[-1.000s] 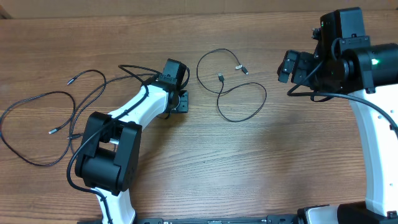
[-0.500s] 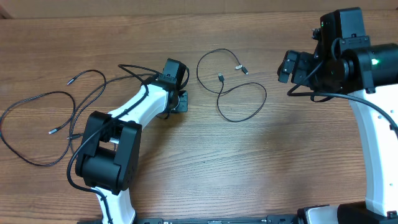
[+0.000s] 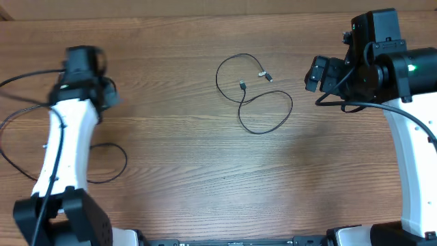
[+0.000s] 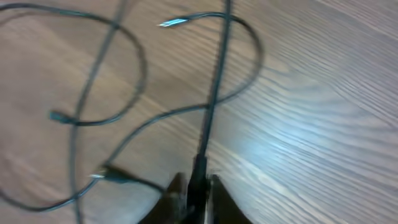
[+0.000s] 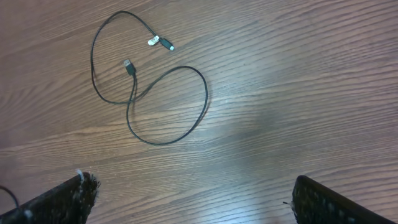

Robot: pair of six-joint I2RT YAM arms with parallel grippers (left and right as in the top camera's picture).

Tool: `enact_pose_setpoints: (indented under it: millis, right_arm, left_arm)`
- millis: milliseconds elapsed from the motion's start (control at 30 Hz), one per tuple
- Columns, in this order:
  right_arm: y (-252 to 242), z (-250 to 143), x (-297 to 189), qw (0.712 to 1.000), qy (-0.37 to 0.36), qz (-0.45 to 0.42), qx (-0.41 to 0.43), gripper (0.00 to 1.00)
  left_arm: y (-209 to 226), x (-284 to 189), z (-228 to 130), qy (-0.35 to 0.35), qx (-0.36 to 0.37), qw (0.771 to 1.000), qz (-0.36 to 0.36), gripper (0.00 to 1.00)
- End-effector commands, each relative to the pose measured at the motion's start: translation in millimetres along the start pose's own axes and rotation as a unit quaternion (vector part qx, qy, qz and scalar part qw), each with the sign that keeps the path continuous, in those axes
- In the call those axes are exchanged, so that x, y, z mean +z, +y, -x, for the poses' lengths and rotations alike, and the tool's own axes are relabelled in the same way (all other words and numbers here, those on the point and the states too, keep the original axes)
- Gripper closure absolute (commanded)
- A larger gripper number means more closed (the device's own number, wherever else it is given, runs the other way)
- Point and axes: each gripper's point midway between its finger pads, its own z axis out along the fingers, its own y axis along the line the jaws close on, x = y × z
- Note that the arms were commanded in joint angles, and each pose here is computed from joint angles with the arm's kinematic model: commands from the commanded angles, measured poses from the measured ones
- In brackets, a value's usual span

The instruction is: Untangle cables

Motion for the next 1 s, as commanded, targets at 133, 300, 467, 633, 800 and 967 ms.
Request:
enact_pose_setpoints:
  millis: [133, 300, 467, 633, 800, 967]
  right_arm:
    - [-0.1, 1.7, -0.3, 1.000, -0.003, 0.001, -0.002, 0.01]
    - [0.0, 2.1, -0.3, 1.000, -0.004, 0.002, -0.002, 0.01]
    - [-0.1, 1.9, -0.3, 1.000, -0.003, 0.001, -0.002, 0.01]
    - [0.1, 2.2, -0.3, 1.000, -0.004, 0.002, -0.002, 0.01]
    - [0.0, 2.1, -0.3, 1.000, -0.004, 0.002, -0.002, 0.01]
    - [0.0, 2.0, -0.3, 1.000, -0.003, 0.001, -0.002, 0.01]
  left_arm:
    - [-42.8, -5.8, -10.9, 0.043, -0.006, 0.991, -0.129, 0.18]
    - [-118.7, -22.0, -34.2, 0.050, 0.090, 0.968, -0.227, 0.15]
    - [-200.8, -40.5, -72.8, 0.062, 0.175, 0.925, -0.330, 0.00]
    - [-292.9, -54.1, -130.0, 0.099, 0.188, 0.880, -0.425, 0.00]
    - [-333.2, -44.3, -184.0, 0.161, 0.176, 0.862, -0.447, 0.00]
    - [-353.9, -25.8, -234.3, 0.208, 0.178, 0.857, -0.437, 0.00]
